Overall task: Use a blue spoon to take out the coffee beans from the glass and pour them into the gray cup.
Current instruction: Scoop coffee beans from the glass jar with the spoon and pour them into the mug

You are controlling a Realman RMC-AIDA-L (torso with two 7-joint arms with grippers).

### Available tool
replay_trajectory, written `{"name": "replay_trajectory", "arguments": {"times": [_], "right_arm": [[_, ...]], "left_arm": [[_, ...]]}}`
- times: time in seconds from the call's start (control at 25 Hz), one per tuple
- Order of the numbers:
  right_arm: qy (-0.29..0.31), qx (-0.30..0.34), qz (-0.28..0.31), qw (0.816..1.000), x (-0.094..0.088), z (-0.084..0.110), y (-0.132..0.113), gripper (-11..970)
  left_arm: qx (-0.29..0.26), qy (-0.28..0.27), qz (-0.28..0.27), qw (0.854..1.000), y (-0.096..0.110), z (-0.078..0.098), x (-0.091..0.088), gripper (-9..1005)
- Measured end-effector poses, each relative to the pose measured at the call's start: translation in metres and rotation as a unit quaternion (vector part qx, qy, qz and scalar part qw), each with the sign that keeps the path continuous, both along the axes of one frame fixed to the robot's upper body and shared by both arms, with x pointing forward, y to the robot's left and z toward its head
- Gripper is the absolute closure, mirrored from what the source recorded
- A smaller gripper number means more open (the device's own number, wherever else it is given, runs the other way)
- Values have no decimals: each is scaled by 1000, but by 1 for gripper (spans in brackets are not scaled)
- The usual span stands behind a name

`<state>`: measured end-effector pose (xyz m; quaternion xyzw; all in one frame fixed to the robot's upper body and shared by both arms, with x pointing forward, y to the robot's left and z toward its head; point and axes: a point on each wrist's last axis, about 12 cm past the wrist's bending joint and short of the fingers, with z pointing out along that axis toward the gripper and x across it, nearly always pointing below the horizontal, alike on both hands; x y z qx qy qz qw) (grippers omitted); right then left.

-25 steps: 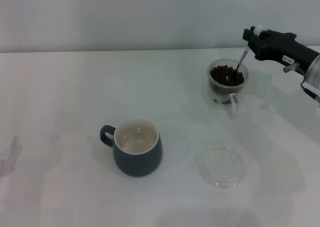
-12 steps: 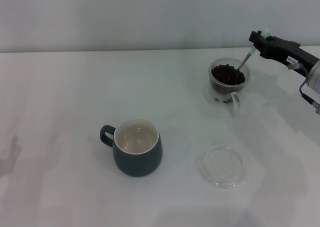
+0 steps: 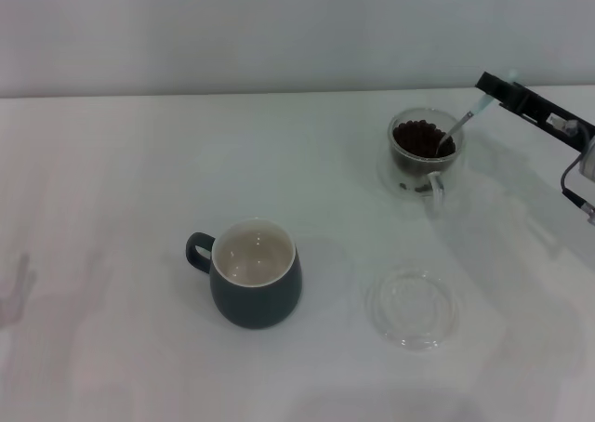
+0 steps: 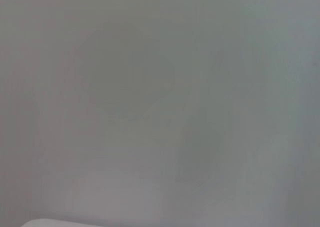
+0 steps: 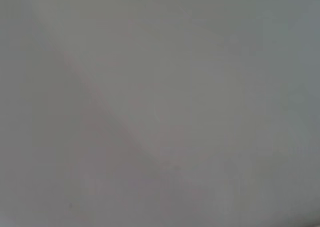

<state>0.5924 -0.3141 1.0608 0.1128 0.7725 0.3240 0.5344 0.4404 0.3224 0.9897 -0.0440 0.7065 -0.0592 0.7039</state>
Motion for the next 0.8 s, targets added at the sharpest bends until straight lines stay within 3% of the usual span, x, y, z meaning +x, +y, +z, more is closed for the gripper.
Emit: {"name": "replay_trajectory", "arguments": {"times": [0.48, 0.8], "right_arm": [[34, 105, -60, 992, -8, -9, -13, 809], [39, 130, -68, 988, -12, -13, -13, 809]], "left_arm": [[-5, -2, 7, 1000, 1, -1, -9, 104], [-5, 0, 9, 1000, 2, -2, -12, 104]]}}
